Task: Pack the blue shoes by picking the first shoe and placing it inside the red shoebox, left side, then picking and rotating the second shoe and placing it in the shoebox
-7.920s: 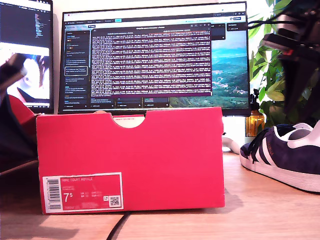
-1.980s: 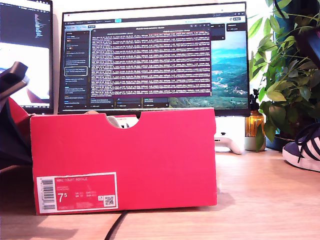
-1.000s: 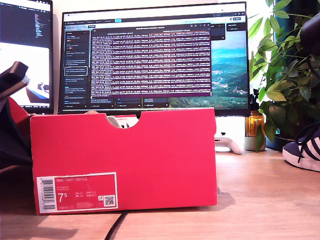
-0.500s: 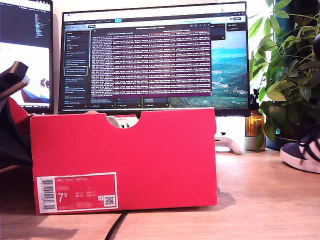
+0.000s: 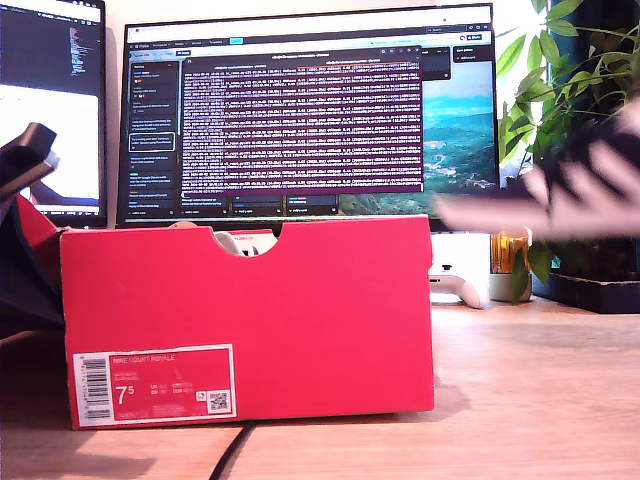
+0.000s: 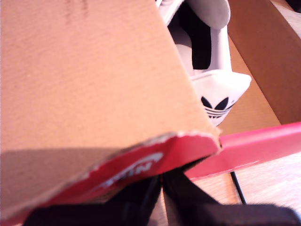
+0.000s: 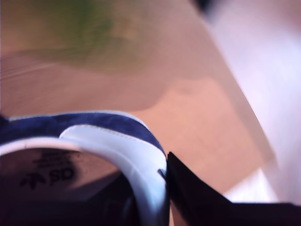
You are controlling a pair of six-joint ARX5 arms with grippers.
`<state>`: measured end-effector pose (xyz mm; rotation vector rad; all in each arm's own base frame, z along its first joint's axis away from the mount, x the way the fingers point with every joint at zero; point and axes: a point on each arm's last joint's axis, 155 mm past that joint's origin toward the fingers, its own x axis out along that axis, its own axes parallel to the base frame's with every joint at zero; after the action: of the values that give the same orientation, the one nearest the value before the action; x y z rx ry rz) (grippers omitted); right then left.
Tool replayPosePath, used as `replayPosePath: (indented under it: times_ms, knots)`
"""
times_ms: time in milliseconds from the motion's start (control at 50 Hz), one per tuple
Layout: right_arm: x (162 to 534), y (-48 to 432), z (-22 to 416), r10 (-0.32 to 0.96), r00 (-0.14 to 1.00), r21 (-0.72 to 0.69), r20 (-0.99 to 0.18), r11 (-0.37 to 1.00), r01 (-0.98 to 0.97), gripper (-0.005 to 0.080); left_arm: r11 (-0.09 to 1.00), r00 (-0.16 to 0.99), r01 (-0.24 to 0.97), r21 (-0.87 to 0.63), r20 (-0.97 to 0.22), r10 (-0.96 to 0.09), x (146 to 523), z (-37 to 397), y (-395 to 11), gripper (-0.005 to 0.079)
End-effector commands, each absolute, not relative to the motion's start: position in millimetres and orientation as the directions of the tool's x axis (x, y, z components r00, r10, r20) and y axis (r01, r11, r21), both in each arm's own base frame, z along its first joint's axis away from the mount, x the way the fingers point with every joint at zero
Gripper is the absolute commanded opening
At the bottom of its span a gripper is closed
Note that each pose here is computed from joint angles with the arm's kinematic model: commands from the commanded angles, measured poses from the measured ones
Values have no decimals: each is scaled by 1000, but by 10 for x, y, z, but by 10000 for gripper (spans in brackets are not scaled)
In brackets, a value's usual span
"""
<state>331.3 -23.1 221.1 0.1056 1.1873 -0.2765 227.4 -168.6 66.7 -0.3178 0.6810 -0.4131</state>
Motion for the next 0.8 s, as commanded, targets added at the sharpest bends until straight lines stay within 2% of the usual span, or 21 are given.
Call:
replayPosePath:
  times_ms: [0, 100, 240, 360, 640, 780]
  knots:
    - [3438, -37, 2674, -69, 500, -3, -863, 991, 133, -10, 871, 698, 264, -414, -541, -469, 2264, 643, -1691, -19]
    - [3553, 267, 3006, 64, 589, 8, -806, 995, -97, -10, 871, 699, 264, -415, -541, -469, 2264, 644, -1692, -19]
    - [3745, 737, 3453, 271, 690, 3, -671, 932, -363, -10, 871, 698, 264, -414, -541, -469, 2264, 643, -1691, -19]
    - [3902, 1040, 3632, 352, 728, -117, -588, 854, -507, -10, 871, 698, 264, -414, -541, -469, 2264, 643, -1691, -19]
    - [4332, 1741, 3805, 467, 767, -347, -440, 699, -626, -10, 871, 698, 263, -414, -541, -469, 2263, 642, -1691, -19]
    - [4451, 2085, 3686, 497, 752, -451, -432, 603, -658, -10, 871, 698, 264, -414, -541, -469, 2264, 643, -1691, -19]
